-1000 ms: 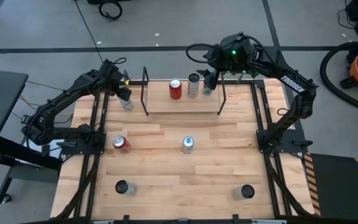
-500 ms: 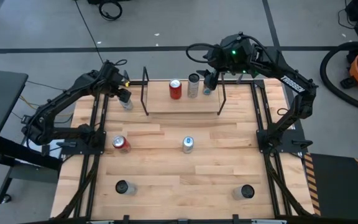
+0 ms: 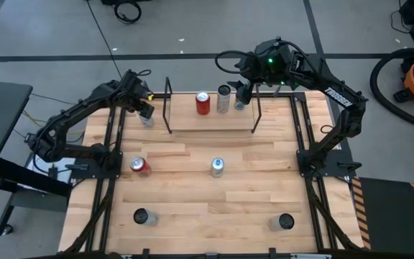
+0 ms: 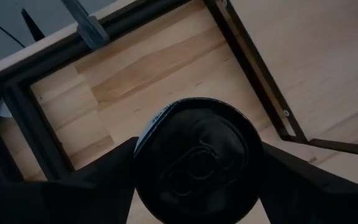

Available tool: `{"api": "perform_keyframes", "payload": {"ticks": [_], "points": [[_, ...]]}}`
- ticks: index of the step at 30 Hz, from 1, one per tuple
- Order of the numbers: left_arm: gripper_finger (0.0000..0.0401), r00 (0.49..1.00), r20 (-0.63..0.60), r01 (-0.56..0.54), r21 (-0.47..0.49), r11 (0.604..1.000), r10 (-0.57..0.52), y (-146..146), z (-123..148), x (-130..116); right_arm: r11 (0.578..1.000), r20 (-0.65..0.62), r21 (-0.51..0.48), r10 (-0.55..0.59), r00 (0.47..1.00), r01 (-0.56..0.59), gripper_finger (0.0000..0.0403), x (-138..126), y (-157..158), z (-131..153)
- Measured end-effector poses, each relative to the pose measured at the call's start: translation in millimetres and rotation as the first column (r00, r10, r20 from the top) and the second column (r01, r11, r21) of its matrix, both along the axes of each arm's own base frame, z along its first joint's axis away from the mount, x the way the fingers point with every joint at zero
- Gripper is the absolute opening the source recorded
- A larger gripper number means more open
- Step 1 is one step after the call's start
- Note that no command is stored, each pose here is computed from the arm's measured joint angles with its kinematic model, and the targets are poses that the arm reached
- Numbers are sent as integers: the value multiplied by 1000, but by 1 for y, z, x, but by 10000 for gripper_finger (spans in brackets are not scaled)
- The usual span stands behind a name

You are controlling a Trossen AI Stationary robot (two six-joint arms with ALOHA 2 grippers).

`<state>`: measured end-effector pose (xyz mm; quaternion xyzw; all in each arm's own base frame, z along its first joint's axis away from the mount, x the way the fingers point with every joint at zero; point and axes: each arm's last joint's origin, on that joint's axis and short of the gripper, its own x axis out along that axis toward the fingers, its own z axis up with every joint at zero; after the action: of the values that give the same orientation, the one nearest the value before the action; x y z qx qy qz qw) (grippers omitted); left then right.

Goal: Place canned beverage on shelf
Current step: Put the top white-blue soda can on the shelf

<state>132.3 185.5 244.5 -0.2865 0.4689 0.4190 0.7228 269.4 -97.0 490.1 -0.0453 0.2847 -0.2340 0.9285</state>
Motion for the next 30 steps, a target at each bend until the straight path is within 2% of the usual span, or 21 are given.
{"api": "perform_keyframes", "payload": {"ticks": [6,10,17,21,24,27,30], "points": [[263,999,-3,45,14,999,-45,-2,3,6,1000,-1,-1,1,1000,-1,313,0,0,0],[263,998,-16,61,-19,998,-61,-4,14,8,1000,-4,-1,1,1000,-1,313,0,0,0],[263,995,6,101,27,995,-101,-6,56,13,1000,-29,8,1,1000,0,313,-1,0,-2],[263,989,67,119,127,985,-128,-5,90,19,1000,-37,11,0,999,0,313,-2,1,-3],[263,986,92,122,158,980,-138,-8,111,19,1000,-37,11,0,999,0,313,-2,1,-3],[263,977,150,107,254,961,-148,-7,138,19,1000,-37,11,0,999,0,313,-2,1,-3],[263,972,178,96,300,949,-155,-9,156,18,1000,-36,11,0,999,0,313,-2,1,-3]]}}
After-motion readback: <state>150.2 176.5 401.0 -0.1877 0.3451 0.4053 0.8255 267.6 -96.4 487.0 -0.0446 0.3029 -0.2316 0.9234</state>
